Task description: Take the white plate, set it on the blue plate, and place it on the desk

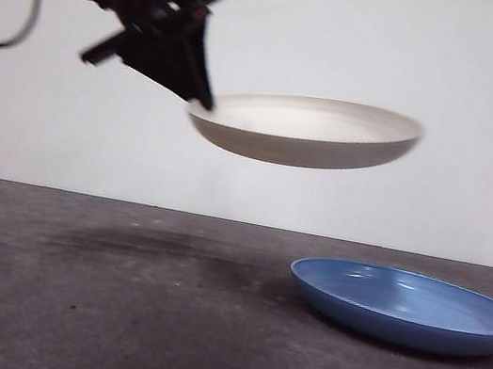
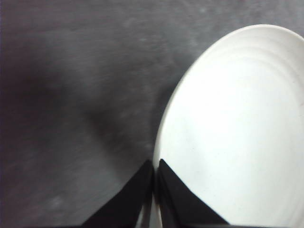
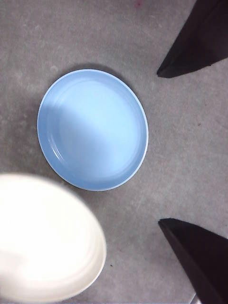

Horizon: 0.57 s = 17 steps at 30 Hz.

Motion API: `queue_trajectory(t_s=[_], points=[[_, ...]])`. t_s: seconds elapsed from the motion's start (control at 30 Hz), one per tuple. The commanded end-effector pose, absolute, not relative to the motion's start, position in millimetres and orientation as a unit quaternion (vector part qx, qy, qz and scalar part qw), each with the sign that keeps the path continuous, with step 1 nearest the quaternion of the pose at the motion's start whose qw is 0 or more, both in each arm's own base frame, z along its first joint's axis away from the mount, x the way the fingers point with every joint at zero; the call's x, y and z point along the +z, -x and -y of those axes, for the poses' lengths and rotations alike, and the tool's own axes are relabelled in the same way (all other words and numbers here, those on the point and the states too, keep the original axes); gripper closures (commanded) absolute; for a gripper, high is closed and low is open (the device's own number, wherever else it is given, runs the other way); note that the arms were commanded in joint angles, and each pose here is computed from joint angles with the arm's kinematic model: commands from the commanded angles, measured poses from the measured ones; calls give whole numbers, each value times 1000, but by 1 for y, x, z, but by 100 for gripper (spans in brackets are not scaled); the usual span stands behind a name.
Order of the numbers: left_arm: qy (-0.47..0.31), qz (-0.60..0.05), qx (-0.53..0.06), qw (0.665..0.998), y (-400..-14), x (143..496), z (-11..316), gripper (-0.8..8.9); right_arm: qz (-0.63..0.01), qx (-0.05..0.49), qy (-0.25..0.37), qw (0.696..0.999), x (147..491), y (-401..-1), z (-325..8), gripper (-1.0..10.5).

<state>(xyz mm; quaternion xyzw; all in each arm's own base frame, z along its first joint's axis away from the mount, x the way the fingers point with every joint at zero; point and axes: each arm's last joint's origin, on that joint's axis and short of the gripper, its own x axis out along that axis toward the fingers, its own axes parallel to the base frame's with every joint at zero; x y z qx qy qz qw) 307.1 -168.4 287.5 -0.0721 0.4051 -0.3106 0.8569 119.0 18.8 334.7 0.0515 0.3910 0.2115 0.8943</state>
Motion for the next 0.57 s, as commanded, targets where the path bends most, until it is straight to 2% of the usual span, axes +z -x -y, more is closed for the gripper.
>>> queue_trajectory(t_s=[0.03,0.57], points=[[93,-411,-316,850,-314,281,186,798,-384,209,-57,898,340,-121,-19,473],[70,-469,-327,818,-364,226,274,798,-386,206,-64,897,339,-120,-19,473]])
